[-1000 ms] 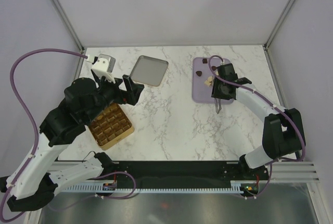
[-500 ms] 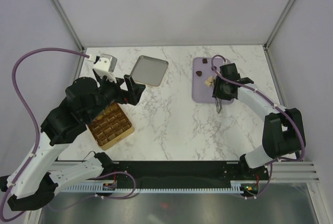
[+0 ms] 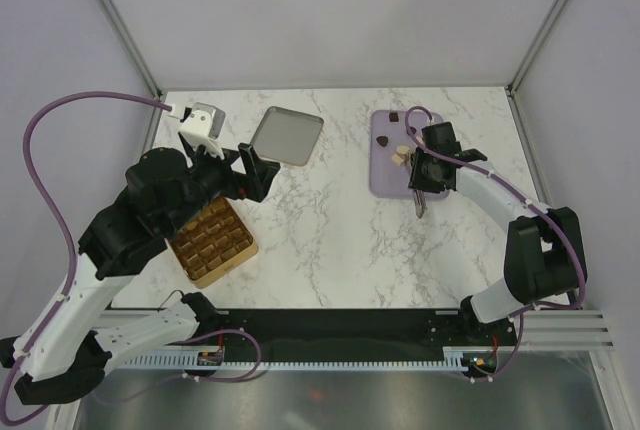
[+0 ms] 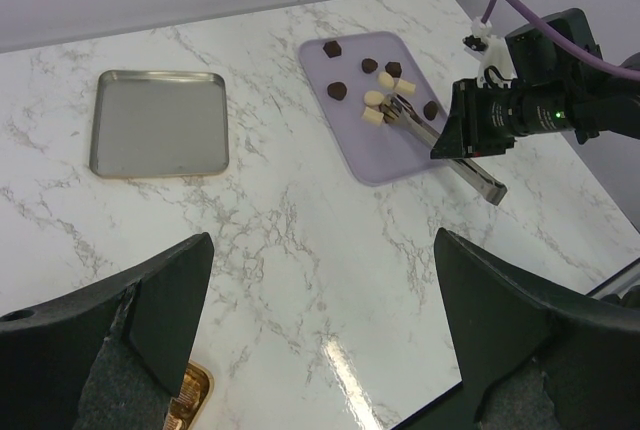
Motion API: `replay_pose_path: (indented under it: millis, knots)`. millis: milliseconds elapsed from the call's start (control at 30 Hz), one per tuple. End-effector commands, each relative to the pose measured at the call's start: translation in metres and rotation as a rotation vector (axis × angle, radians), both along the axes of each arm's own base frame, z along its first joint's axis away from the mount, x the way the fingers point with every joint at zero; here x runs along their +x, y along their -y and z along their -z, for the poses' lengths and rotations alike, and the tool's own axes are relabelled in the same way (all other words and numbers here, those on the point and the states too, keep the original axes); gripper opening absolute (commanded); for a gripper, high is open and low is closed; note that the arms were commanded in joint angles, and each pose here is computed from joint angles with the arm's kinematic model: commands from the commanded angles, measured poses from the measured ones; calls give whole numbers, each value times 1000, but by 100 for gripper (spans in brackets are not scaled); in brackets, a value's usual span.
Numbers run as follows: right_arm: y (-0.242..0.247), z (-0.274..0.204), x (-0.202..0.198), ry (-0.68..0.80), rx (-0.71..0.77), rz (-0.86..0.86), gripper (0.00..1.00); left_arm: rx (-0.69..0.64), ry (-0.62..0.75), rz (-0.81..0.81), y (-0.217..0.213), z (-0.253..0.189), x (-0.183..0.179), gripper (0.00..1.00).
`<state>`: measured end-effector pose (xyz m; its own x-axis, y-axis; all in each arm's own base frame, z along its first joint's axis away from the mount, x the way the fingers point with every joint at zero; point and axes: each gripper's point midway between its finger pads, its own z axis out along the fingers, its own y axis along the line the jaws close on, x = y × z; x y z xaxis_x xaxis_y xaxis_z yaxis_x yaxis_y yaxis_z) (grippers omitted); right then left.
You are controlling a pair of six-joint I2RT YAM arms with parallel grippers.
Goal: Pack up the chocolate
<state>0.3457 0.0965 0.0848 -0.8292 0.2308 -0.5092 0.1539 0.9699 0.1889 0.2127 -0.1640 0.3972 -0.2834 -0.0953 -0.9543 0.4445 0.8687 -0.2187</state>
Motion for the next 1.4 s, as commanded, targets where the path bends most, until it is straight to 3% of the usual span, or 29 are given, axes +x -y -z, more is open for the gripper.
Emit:
replay_pose_path:
  millis: [0, 267, 533, 633, 833, 1067, 1367]
  knots:
    - [1, -12, 6, 37, 3, -1, 34, -63, 41, 9, 0, -21, -3, 100]
    - [3, -41, -1, 74, 1, -23, 27, -62, 53, 17, 2, -28, -2, 100]
    - [-20, -91, -6, 178, 79, -115, 26, -60, 114, 25, 2, -56, 0, 100]
    - [-56, -105, -3, 211, 111, -196, 26, -79, 154, 17, -6, -74, -5, 100]
    - [-176, -117, -17, 259, 231, -399, 26, -163, 192, 26, -18, -97, -23, 99]
    - [-320, -128, -55, 331, 360, -676, 28, -259, 204, 37, -29, -113, -41, 99]
    - [-431, -105, -88, 310, 404, -860, 31, -283, 230, 23, -44, -118, -52, 99]
